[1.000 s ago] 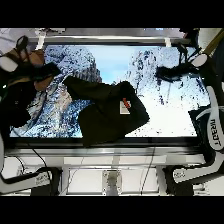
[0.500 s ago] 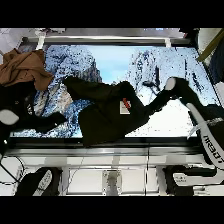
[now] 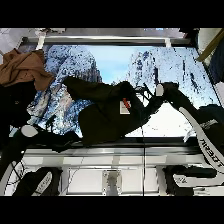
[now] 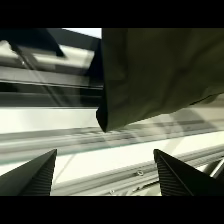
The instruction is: Fold the clothes and pants, and hang the long-sleeved shirts on hangers.
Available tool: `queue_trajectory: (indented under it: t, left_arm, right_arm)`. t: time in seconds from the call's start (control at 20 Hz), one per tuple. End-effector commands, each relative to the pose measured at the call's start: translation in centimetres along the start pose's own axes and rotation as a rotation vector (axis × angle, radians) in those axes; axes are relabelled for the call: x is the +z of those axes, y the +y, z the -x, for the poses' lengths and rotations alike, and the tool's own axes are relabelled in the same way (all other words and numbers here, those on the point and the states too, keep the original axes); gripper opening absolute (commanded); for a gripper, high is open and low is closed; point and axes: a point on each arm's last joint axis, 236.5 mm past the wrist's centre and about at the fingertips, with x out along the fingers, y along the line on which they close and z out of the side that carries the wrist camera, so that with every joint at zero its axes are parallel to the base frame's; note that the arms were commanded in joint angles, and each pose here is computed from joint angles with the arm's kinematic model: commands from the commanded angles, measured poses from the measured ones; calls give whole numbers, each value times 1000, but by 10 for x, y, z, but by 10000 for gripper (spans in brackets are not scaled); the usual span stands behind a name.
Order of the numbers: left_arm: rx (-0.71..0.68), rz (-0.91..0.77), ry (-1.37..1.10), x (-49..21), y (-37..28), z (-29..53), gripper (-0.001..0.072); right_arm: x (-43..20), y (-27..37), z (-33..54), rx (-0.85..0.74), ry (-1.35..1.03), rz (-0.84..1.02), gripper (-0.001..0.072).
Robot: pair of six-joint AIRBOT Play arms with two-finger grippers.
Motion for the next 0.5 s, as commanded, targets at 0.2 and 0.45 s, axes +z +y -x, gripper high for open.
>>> queue_trajectory:
  t: [0.2,0.45]
  left_arm:
    - [-69,-38,20,7,-25,-44,608]
    - [-105,-24,31,11,-29,-54,608]
  right_arm:
    - [-16,4,0,13,69,-13,375]
    - [-16,4,0,12,68,-29,375]
